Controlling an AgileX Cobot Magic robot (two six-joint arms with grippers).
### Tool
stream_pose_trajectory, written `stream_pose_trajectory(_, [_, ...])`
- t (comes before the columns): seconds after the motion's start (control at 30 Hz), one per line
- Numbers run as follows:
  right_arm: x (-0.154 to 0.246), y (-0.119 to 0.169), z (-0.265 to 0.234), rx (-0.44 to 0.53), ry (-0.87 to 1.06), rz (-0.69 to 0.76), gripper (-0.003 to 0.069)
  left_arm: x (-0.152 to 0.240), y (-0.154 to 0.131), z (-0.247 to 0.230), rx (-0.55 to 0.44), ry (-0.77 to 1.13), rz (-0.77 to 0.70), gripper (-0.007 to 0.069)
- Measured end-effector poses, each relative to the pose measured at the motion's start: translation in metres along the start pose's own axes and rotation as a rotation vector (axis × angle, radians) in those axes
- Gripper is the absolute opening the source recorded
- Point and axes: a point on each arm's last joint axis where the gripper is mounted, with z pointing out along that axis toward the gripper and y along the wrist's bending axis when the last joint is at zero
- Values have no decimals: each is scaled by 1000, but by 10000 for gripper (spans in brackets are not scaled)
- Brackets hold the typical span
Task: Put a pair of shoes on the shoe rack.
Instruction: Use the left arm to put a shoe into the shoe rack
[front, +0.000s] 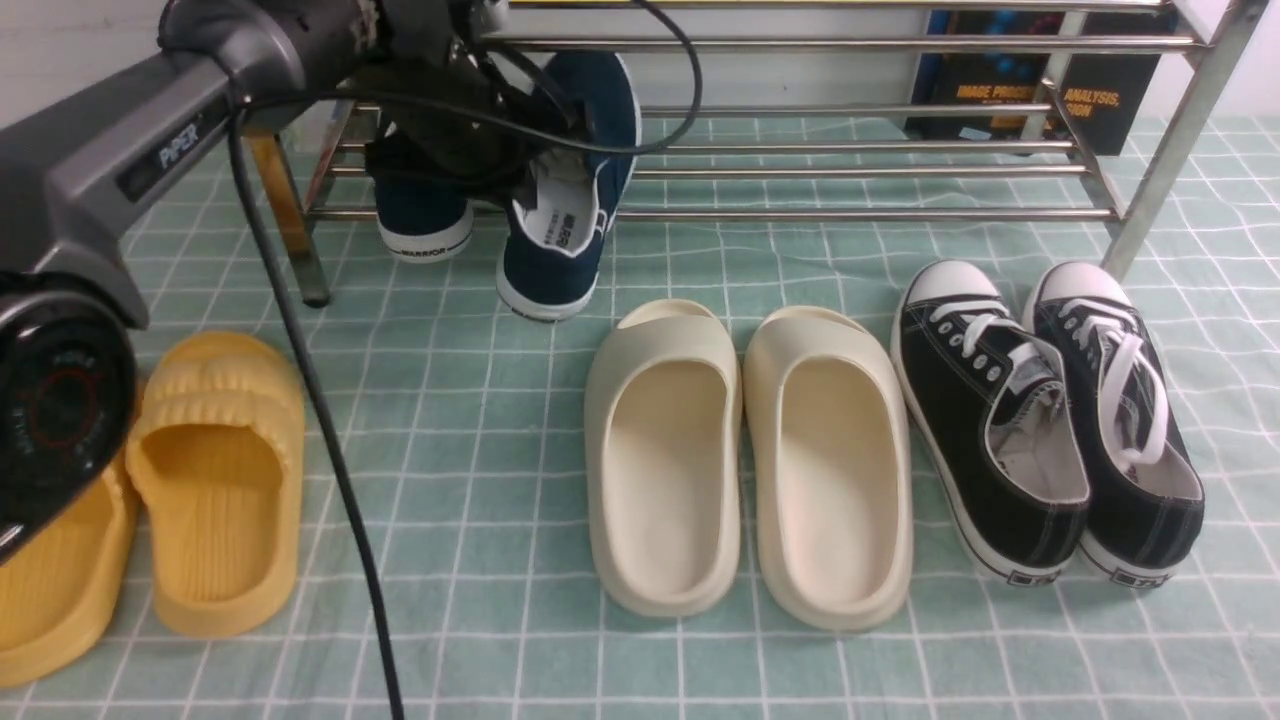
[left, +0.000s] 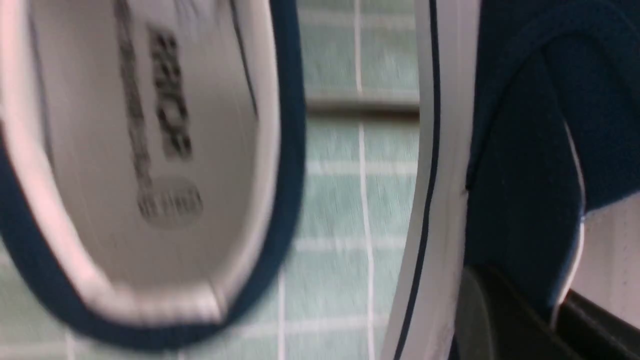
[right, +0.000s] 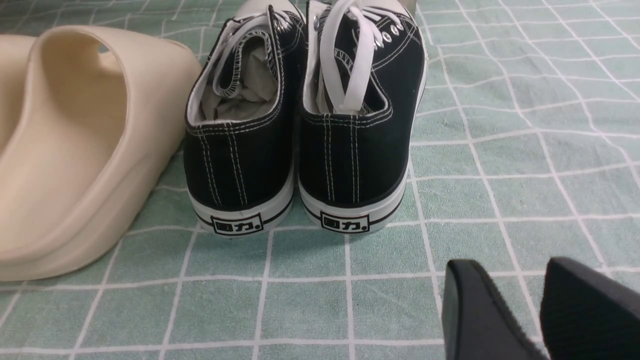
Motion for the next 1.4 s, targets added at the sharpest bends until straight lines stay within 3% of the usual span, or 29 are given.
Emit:
stream_pose_trajectory(0.33, [0, 0, 0, 0, 0, 0, 239, -10, 11, 26, -109, -60, -23, 0])
stream_pose_trajectory(0.8, [0, 0, 0, 0, 0, 0, 239, -18, 10, 25, -99, -152, -111, 16])
stream_pose_trajectory(0.93, [0, 0, 0, 0, 0, 0, 239, -21, 9, 24, -86, -189, -111, 77])
stream_pose_trajectory(1.1, [0, 0, 0, 0, 0, 0, 239, -25, 8, 23, -76, -222, -104, 270])
stream_pose_trajectory(1.2, [0, 0, 0, 0, 0, 0, 239, -25, 9, 21, -93, -217, -93, 349])
stream_pose_trajectory(1.4, [0, 0, 0, 0, 0, 0, 239, -26, 8, 5, -111, -190, -100, 360])
